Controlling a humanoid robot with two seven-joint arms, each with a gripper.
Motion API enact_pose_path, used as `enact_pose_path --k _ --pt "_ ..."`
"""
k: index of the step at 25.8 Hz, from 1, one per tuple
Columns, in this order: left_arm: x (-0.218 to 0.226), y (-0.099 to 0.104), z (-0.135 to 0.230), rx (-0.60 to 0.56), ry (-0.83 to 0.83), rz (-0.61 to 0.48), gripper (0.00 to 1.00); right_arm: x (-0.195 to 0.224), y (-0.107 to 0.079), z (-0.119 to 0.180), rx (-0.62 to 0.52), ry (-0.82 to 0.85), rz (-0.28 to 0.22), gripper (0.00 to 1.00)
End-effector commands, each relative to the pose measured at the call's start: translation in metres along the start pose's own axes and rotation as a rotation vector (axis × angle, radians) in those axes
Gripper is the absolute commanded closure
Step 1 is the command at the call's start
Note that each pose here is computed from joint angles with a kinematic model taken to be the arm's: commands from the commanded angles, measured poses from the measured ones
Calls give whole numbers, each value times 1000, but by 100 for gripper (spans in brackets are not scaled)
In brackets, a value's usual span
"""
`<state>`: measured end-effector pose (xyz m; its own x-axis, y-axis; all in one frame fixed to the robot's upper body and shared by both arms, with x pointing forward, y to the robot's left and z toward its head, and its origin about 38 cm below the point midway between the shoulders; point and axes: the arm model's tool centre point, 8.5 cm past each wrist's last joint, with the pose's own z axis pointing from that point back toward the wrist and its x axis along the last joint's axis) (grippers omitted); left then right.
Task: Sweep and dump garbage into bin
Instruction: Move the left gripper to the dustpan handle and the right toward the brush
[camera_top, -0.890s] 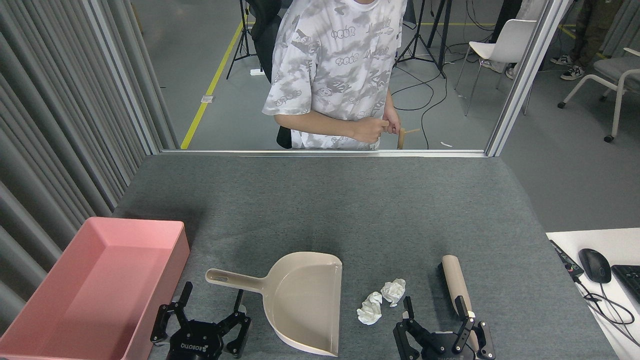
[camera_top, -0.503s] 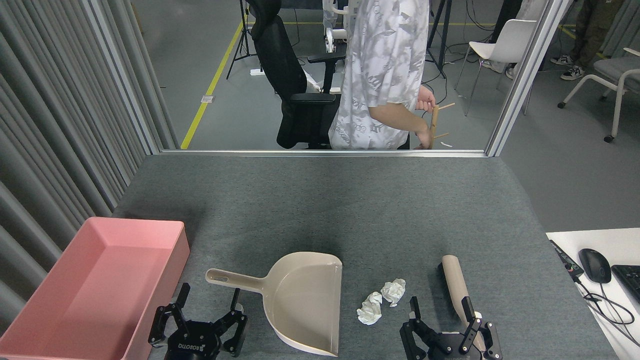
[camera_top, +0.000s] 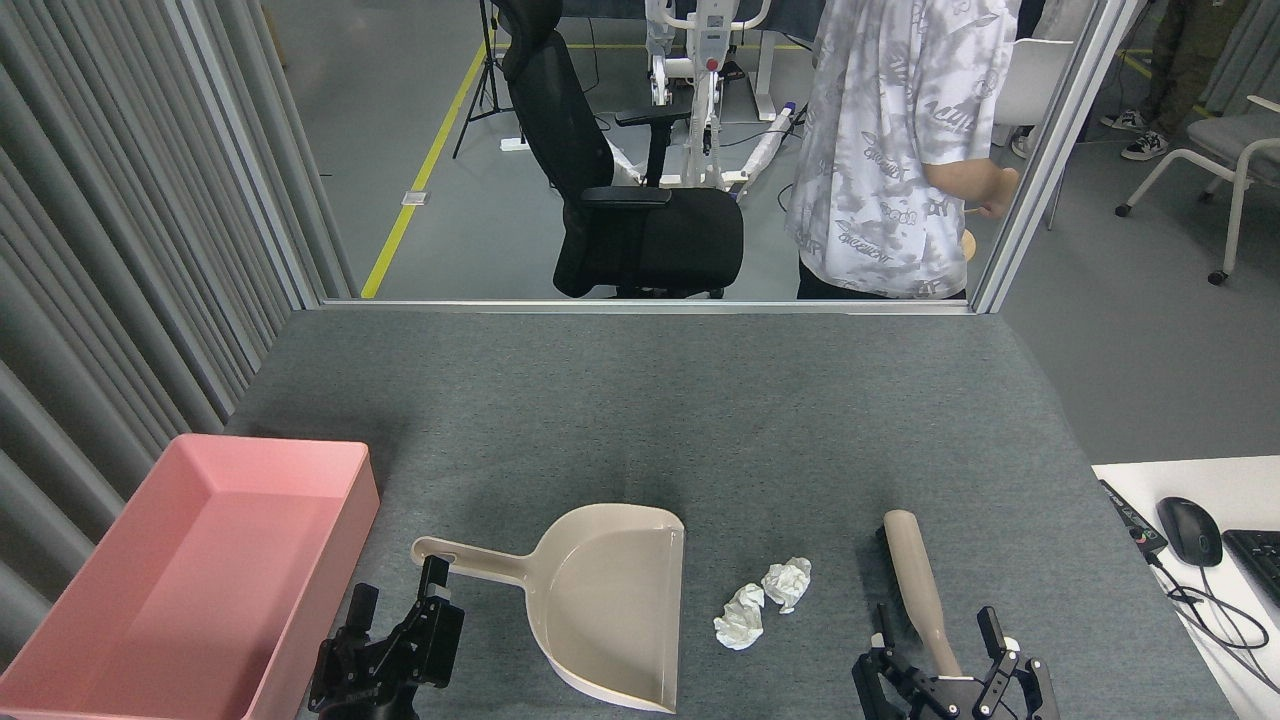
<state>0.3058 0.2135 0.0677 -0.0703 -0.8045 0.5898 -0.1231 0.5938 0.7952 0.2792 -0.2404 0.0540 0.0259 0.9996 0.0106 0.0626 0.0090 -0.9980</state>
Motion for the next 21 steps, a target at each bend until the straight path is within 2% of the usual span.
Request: enact_pose_path --k 1,9,21 --pt "-2 -6 0 -3 39 227 0 -11 5 10 18 7 3 1" --pt "-9 -27 -1 -50 57 321 0 -33 13 26 53 37 13 1" --pt "-30 -59 -32 -120 64 306 0 -40 22 35 86 51 19 1"
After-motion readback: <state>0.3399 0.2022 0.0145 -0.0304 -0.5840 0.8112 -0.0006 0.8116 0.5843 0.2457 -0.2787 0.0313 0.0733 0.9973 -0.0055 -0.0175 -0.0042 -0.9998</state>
